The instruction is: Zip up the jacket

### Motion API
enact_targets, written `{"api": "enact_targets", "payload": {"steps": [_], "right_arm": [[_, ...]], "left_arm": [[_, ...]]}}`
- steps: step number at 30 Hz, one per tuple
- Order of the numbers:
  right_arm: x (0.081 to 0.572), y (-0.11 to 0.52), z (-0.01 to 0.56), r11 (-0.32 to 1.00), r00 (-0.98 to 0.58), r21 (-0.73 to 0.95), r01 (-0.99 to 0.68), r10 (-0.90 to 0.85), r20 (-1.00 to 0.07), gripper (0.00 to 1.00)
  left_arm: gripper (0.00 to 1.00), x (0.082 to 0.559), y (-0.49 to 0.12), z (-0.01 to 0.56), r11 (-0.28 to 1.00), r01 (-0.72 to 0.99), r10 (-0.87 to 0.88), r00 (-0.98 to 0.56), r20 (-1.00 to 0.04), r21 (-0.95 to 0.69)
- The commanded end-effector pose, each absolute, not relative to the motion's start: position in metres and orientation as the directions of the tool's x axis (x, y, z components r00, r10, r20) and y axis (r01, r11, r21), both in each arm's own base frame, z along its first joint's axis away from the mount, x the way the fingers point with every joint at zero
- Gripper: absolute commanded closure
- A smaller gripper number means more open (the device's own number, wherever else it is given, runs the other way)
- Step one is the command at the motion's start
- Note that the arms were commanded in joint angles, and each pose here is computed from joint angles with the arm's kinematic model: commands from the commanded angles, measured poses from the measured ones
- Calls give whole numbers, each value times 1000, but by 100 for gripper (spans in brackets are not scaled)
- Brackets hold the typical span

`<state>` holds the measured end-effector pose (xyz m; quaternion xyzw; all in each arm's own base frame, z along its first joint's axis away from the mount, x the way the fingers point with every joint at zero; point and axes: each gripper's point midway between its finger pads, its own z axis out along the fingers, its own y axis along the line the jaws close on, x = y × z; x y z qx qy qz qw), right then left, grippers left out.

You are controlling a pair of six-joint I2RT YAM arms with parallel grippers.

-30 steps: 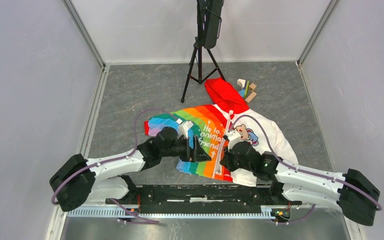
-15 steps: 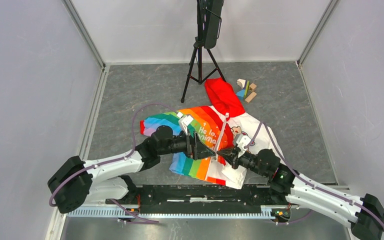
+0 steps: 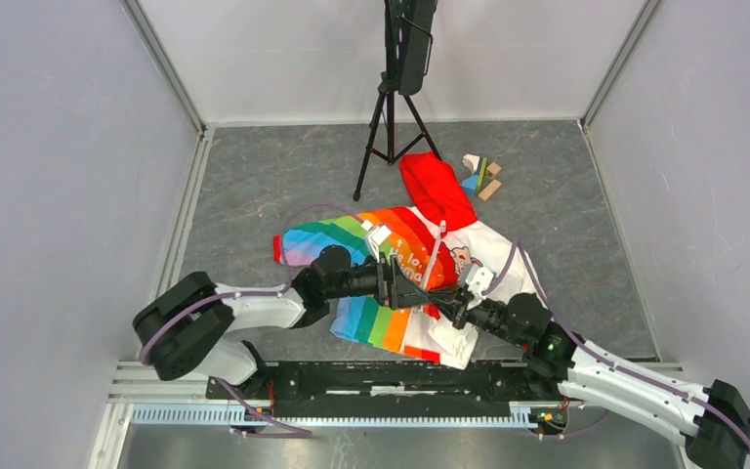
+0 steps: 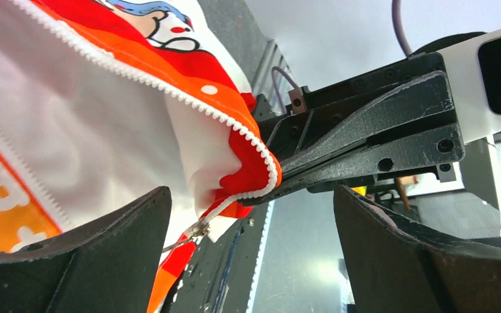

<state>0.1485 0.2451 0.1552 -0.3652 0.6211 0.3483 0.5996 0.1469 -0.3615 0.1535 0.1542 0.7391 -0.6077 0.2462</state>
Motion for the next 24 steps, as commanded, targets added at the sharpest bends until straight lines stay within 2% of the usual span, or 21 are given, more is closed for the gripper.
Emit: {"api": "enact_targets", "payload": {"steps": [1, 4, 8, 14, 16, 19, 24], "right_arm": [[150, 248, 191, 491, 29, 8, -871, 67, -997, 100], [151, 246, 191, 502, 22, 17, -865, 71, -997, 100], [158, 241, 192, 542, 18, 23, -840, 71, -997, 100], [171, 229, 184, 626, -3, 38, -779, 58, -998, 100], [173, 228, 183, 635, -11, 47, -771, 61, -998, 100], [170, 231, 185, 619, -28, 72, -782, 80, -996, 100], [161, 235, 184, 579, -34, 82, -811, 93, -995, 100]], "left_arm": [[1, 138, -373, 185, 35, 557, -101, -824, -557, -830], [1, 133, -378, 181, 18, 556, -82, -827, -556, -831], [6, 121, -380, 173, 7, 523, -40, -852, -523, -852], [23, 104, -363, 177, 56, 534, -91, -839, -537, -843], [29, 95, -364, 174, 134, 572, -92, -806, -585, -809], [39, 84, -365, 159, 324, 628, -11, -745, -667, -707], [47, 98, -341, 160, 424, 600, -71, -725, -685, -678]]}}
